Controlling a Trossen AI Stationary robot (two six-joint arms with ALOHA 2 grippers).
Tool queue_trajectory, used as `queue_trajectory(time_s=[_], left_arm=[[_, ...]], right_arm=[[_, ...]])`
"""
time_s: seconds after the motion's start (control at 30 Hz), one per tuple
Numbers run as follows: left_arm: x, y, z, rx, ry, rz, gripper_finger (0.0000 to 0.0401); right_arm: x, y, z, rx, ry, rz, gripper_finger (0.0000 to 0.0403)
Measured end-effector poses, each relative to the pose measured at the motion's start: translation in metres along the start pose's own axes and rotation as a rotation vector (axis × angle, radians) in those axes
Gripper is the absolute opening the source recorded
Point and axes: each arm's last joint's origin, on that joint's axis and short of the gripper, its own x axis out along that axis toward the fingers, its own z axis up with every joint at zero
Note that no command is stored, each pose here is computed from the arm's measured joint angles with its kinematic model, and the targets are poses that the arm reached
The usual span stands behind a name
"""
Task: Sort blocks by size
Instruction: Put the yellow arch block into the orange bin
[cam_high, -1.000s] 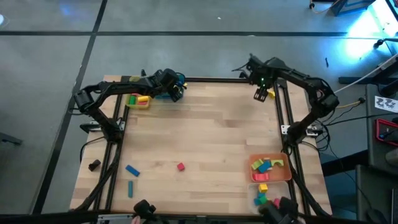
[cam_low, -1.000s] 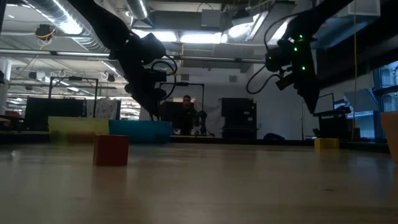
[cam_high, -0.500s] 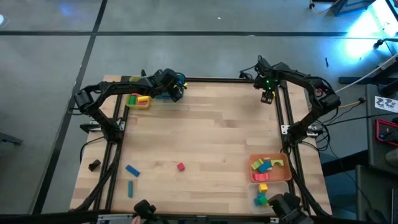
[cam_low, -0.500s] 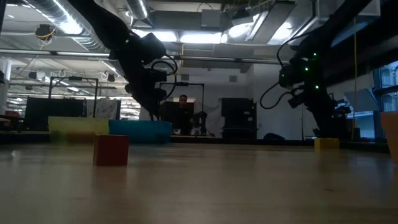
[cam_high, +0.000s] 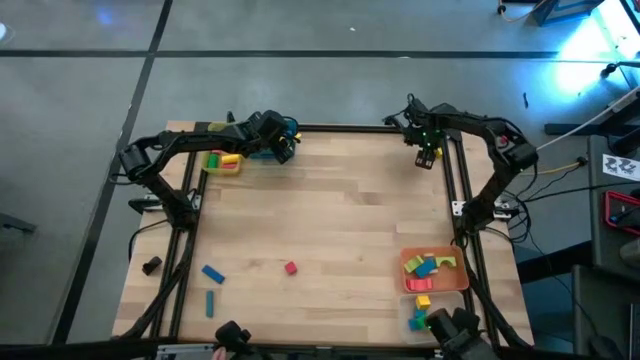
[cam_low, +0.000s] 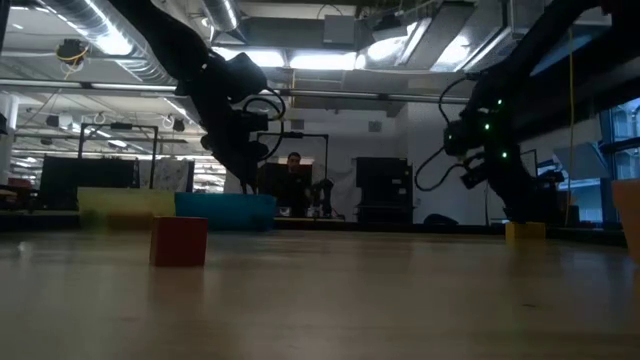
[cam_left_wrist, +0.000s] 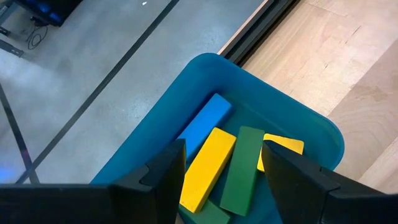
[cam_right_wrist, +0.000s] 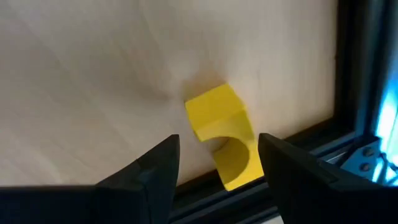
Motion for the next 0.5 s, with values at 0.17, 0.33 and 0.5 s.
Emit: queue_trajectory(time_s=[0.17,0.33,0.5], left_arm=[[0.000,0.000,0.000,0.000,0.000,0.000,0.0196],[0.000,0.000,0.000,0.000,0.000,0.000,0.0196],[0.000,0.000,0.000,-0.001,0.000,0.000,0.0196]], right_arm=[[0.016,0.000,0.004,0.023,0.092,-0.023,0.0220],[0.019,0.002,0.005,0.020,0.098,0.000,0.0202],[0.019,0.000,0.007,0.031,0.065,-0.005,0.0125]])
